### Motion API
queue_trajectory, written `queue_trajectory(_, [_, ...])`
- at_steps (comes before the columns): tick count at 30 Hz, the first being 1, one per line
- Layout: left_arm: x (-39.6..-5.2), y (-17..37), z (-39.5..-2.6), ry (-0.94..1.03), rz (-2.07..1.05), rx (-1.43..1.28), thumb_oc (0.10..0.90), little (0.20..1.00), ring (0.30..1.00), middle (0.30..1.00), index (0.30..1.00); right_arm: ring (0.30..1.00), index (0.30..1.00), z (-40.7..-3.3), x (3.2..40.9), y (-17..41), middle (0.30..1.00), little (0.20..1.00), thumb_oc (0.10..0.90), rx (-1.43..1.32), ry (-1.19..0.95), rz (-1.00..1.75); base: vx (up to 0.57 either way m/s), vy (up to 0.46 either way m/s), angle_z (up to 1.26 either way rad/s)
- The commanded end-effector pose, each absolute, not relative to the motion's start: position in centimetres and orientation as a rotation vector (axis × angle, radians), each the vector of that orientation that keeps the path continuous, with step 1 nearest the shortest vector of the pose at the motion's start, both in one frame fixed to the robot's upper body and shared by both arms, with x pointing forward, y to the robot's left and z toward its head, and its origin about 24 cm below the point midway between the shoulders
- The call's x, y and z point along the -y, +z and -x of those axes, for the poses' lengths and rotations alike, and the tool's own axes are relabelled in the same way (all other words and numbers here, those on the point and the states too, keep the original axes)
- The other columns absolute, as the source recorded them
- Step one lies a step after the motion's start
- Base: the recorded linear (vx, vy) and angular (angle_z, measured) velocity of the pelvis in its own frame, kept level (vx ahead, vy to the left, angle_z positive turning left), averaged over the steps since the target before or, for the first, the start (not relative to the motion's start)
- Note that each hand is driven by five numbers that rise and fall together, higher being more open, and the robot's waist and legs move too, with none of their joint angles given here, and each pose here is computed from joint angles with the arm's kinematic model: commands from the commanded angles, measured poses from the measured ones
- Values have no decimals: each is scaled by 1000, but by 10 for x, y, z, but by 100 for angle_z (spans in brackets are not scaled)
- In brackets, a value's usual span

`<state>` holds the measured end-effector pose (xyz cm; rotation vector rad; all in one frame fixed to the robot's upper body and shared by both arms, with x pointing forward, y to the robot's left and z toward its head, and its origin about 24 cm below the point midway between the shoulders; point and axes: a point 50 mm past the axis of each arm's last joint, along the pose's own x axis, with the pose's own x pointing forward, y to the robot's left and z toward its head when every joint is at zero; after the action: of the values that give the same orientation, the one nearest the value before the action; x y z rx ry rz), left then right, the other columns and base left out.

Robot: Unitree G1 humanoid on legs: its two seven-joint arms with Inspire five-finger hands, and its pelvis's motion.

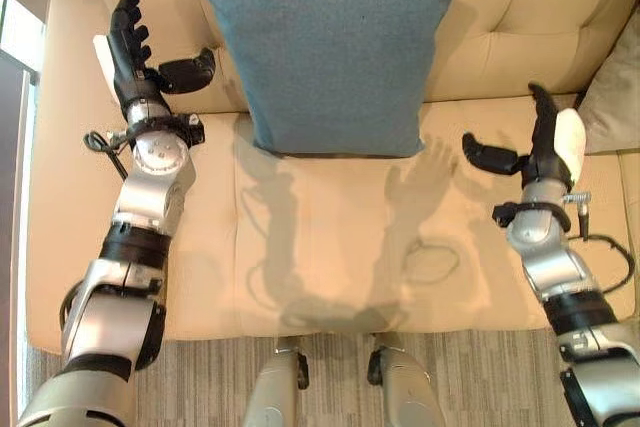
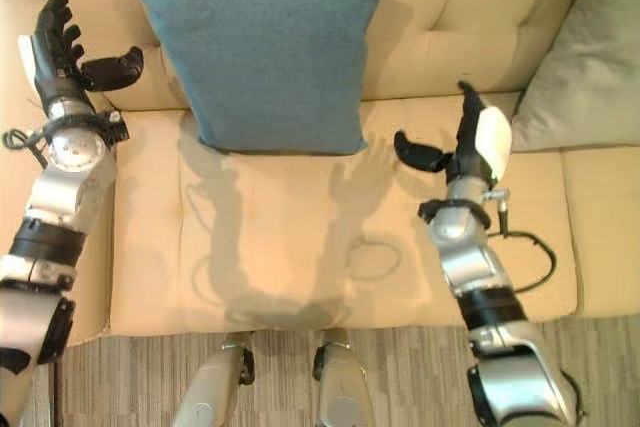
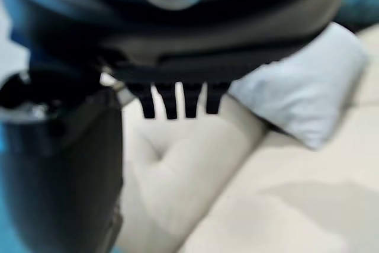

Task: Pick up all the scattered cushions and arrange them neatly on the sofa.

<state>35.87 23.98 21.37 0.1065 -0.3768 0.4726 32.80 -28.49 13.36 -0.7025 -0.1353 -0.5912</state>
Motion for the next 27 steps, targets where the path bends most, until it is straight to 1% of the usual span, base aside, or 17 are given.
queue_trajectory(1, [-266,185,-338,543,-74,392,800,900,900,900,900,900,900,-302,312,131,900,900,800,182,-695,697,125,-94,-6])
queue_trajectory(4, [-285,126,-306,562,-301,235,800,900,900,900,900,900,900,-275,330,105,900,900,800,103,-721,697,80,-83,0])
queue_trajectory(5, [-289,104,-294,555,-325,163,800,900,900,900,900,900,900,-265,336,96,900,900,800,70,-728,696,71,-122,10])
queue_trajectory(6, [-296,72,-278,580,-260,46,800,900,900,900,900,900,900,-257,337,86,900,900,800,36,-724,687,10,-79,8])
queue_trajectory(7, [-296,71,-278,580,-260,45,800,900,900,900,900,900,900,-257,337,86,900,900,800,35,-723,688,20,-87,4])
queue_trajectory(8, [-300,46,-265,589,-196,-55,800,900,900,900,900,900,900,-251,338,76,900,900,800,-6,-712,667,-3,-89,-1])
queue_trajectory(10, [-304,-2,-232,610,-131,-245,800,900,900,900,900,900,900,-242,338,59,900,900,800,-65,-701,614,1,-205,-2])
queue_trajectory(11, [-302,-37,-205,656,-71,-393,800,900,900,900,900,900,900,-235,338,49,900,900,800,-99,-692,585,-41,-266,-2])
queue_trajectory(12, [-298,-56,-190,683,-29,-471,800,900,900,900,900,900,900,-233,339,43,900,900,800,-119,-691,576,-51,-197,-3])
queue_trajectory(13, [-298,-56,-190,683,-29,-471,800,900,900,900,900,900,900,-233,339,43,900,900,800,-119,-691,576,-131,-181,11])
queue_trajectory(14, [-289,-78,-169,699,1,-576,800,900,900,900,900,900,900,-232,339,37,900,900,800,-142,-691,564,-176,-180,15])
queue_trajectory(15, [-282,-94,-156,697,5,-660,800,900,900,900,900,900,900,-230,337,29,900,900,800,-167,-691,549,-241,-200,14])
queue_trajectory(18, [-262,-120,-142,700,54,-808,800,900,900,900,900,900,900,-226,335,16,900,900,800,-214,-720,504,-277,-116,13])
queue_trajectory(20, [-252,-134,-127,663,4,-908,800,900,900,900,900,900,900,-221,330,4,900,900,800,-256,-709,489,-334,-131,28])
queue_trajectory(23, [-242,-141,-119,618,-13,-957,800,900,900,900,900,900,900,-212,327,-8,900,900,800,-301,-716,476,-242,-90,32])
queue_trajectory(25, [-225,-157,-95,583,23,-1092,800,900,900,900,900,900,900,-199,317,-33,900,900,800,-400,-695,433,-305,-56,11])
queue_trajectory(27, [-219,-163,-83,501,-74,-1165,800,900,900,900,900,900,900,-196,306,-49,900,900,800,-462,-658,403,-203,36,14])
